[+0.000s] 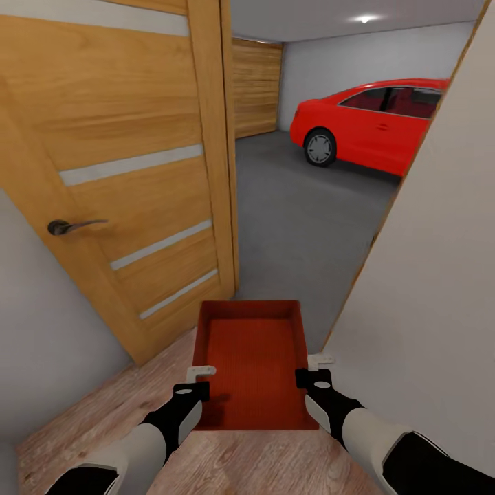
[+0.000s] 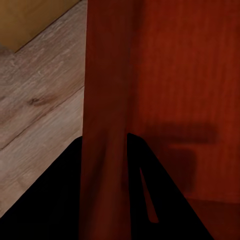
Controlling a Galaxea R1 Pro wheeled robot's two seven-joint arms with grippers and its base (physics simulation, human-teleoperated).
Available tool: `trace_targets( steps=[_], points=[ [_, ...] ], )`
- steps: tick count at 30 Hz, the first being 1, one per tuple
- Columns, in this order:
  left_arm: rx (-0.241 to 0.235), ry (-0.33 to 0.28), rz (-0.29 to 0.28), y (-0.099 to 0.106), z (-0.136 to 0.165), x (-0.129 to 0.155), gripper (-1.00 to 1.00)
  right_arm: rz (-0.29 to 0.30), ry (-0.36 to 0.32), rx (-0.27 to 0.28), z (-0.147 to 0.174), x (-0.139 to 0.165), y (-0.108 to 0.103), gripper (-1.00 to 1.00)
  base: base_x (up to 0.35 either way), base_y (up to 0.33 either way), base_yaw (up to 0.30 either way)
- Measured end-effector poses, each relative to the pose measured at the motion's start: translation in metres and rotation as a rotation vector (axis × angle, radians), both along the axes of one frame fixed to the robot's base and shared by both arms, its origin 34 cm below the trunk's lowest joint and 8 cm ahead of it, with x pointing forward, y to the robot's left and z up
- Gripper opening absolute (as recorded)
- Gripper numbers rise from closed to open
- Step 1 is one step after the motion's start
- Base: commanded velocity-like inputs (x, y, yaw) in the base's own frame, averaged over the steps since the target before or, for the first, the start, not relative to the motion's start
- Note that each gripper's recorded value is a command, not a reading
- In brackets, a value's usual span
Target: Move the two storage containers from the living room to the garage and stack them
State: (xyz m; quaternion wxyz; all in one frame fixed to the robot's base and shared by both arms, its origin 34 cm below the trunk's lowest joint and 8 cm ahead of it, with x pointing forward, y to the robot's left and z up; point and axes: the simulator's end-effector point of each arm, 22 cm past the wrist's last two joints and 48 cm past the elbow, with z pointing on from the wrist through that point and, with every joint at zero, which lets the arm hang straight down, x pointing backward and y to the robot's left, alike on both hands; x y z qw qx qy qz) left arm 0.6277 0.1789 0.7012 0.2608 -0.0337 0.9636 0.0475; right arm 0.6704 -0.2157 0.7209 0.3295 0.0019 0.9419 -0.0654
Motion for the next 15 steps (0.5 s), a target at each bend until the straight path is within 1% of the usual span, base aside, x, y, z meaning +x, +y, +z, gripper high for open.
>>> trace_targets(
  steps=[8, 11, 15],
  points=[
    [0.000, 0.000, 0.000, 0.0000, 0.0000, 0.0000, -1.00, 0.000, 0.000, 0.000, 0.0000, -0.0001, 0.0000, -1.00, 0.189, 0.275, -0.010],
    [-0.002, 0.000, -0.001, 0.0015, -0.0005, 0.0001, -1.00, -0.001, 0.000, -0.002, 0.0002, -0.0002, 0.0016, -1.00, 0.189, 0.276, -0.173],
    [-0.002, 0.000, -0.001, 0.0011, -0.0003, 0.0002, -1.00, -0.001, 0.000, -0.002, 0.0003, -0.0001, 0.0011, -1.00, 0.188, 0.267, -0.229]
  ],
)
